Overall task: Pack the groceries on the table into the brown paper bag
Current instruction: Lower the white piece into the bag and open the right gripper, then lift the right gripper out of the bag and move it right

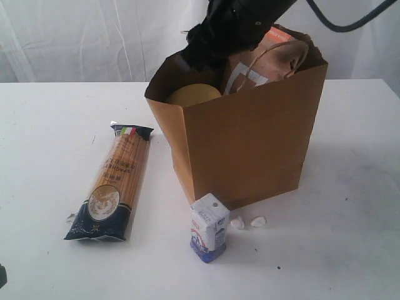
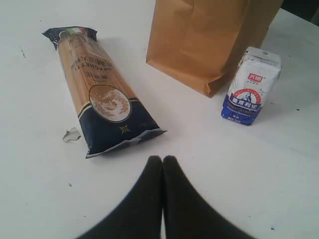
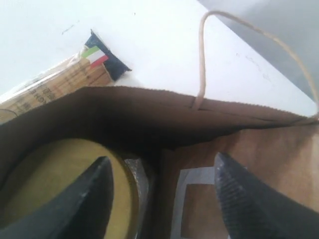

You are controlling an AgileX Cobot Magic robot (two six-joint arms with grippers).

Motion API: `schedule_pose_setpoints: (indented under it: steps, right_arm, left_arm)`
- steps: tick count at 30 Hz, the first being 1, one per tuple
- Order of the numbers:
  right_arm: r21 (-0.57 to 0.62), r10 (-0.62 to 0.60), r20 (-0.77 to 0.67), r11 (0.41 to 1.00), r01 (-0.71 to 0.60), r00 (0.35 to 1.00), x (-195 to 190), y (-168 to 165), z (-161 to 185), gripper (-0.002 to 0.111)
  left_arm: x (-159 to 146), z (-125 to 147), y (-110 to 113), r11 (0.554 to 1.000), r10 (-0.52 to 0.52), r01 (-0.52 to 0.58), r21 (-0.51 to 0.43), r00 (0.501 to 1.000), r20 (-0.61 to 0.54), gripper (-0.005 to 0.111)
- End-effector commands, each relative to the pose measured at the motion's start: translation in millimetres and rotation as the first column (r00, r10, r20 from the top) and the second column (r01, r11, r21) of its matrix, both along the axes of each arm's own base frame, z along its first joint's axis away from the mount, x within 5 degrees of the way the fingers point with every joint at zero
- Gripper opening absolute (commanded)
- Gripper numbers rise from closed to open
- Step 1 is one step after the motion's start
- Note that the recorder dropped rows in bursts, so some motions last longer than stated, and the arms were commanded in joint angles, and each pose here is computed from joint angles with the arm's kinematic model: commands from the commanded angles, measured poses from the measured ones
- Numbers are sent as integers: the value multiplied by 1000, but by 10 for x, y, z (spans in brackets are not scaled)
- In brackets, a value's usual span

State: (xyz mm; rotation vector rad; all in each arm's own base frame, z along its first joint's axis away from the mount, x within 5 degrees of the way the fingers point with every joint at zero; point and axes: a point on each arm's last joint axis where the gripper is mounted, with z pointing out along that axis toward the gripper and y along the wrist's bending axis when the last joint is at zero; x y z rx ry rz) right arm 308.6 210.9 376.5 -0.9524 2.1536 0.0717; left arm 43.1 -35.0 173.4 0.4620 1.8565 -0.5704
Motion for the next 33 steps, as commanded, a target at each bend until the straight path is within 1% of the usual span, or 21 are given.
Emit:
schedule_pose_setpoints:
  steps: [1, 8, 10, 13, 16, 20, 25, 30, 33]
  right_arm:
    - [83, -17, 102, 996, 8, 995, -153, -135, 358, 56]
    - [171, -48, 174, 985, 18, 984, -488, -372, 733, 56]
    - [210, -70, 182, 977, 31, 981, -613, -461, 815, 56]
    - [236, -82, 194, 971, 35, 978, -792, -588, 877, 55]
    - [245, -85, 203, 969, 33, 975, -970, -715, 897, 53]
    - [266, -100, 210, 963, 42, 973, -1238, -909, 908, 53]
    - [320, -131, 219, 946, 56, 967, -1633, -1193, 870, 53]
    - [366, -152, 245, 929, 54, 958, -2036, -1480, 808, 53]
    - [371, -168, 215, 925, 78, 962, -2242, -1632, 705, 53]
  left_arm:
    - [-4, -11, 0, 1000, -4, 4, 0, 1000, 1, 0]
    - [-4, -11, 0, 1000, -4, 4, 0, 1000, 1, 0]
    - [-4, -11, 0, 1000, -4, 4, 0, 1000, 1, 0]
    - [-4, -11, 0, 1000, -4, 4, 0, 1000, 1, 0]
    - [-4, -11, 0, 1000, -4, 4, 0, 1000, 1, 0]
    - [-4, -11, 0, 1000, -4, 4, 0, 1000, 1, 0]
    - [-4, -11, 0, 1000, -4, 4, 0, 1000, 1, 0]
    - [-4, -11, 0, 1000, -4, 4, 0, 1000, 1, 0]
    - [-4, -11, 0, 1000, -4, 4, 0, 1000, 1, 0]
